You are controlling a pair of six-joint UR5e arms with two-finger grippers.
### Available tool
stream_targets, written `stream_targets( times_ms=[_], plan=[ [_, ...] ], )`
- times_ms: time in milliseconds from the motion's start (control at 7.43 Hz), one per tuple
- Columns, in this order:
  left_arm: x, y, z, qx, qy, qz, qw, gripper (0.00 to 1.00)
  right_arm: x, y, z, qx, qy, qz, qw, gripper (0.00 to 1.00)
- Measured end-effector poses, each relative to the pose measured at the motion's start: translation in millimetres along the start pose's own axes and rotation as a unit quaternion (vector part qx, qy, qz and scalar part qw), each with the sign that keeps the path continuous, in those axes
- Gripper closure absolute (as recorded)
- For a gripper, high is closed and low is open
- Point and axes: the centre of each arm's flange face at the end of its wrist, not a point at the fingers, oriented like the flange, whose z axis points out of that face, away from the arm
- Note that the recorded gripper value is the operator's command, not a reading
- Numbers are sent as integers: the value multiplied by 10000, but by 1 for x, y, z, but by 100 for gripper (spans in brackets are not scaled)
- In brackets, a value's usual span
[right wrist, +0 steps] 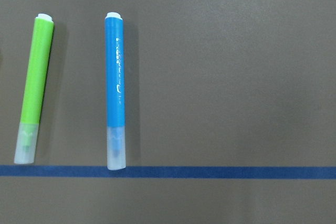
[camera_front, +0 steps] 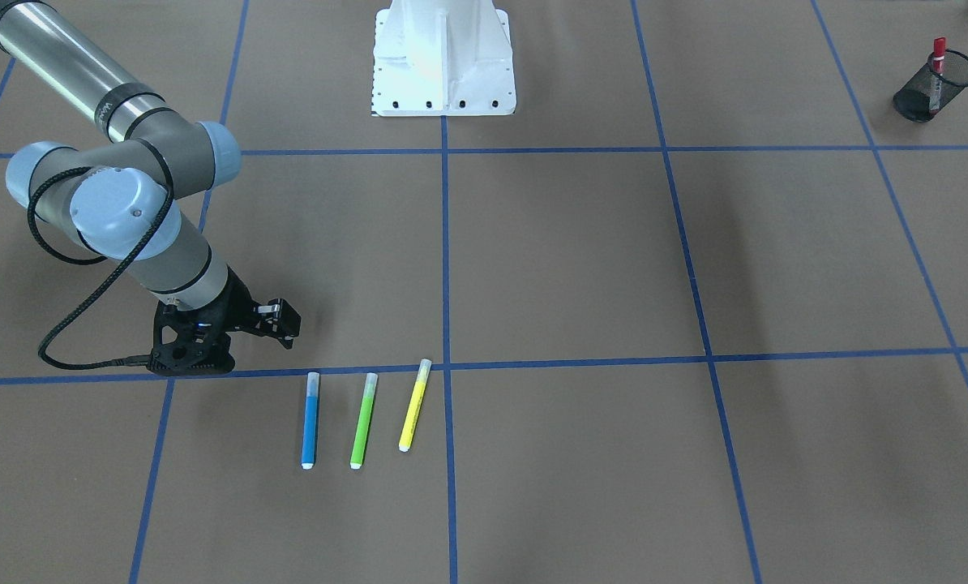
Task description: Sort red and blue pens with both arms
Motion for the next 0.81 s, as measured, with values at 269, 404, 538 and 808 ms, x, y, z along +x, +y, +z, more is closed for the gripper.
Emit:
stream_targets(
  times_ms=[269, 404, 538, 808],
  plan=[
    [2, -1, -2, 21, 11, -17, 10000, 0, -26, -15, 10, 13, 49, 20, 10000, 13],
    [3, -1, -2, 27, 14, -17, 10000, 0, -38, -22, 16, 40, 101, 37, 9999, 14],
    [3, -1, -2, 27, 16, -19, 10000, 0, -46, -27, 23, 67, 157, 40, 9998, 18],
    [3, -1, -2, 28, 17, -19, 10000, 0, -65, -34, 38, 76, 266, 31, 9996, 35]
  ],
)
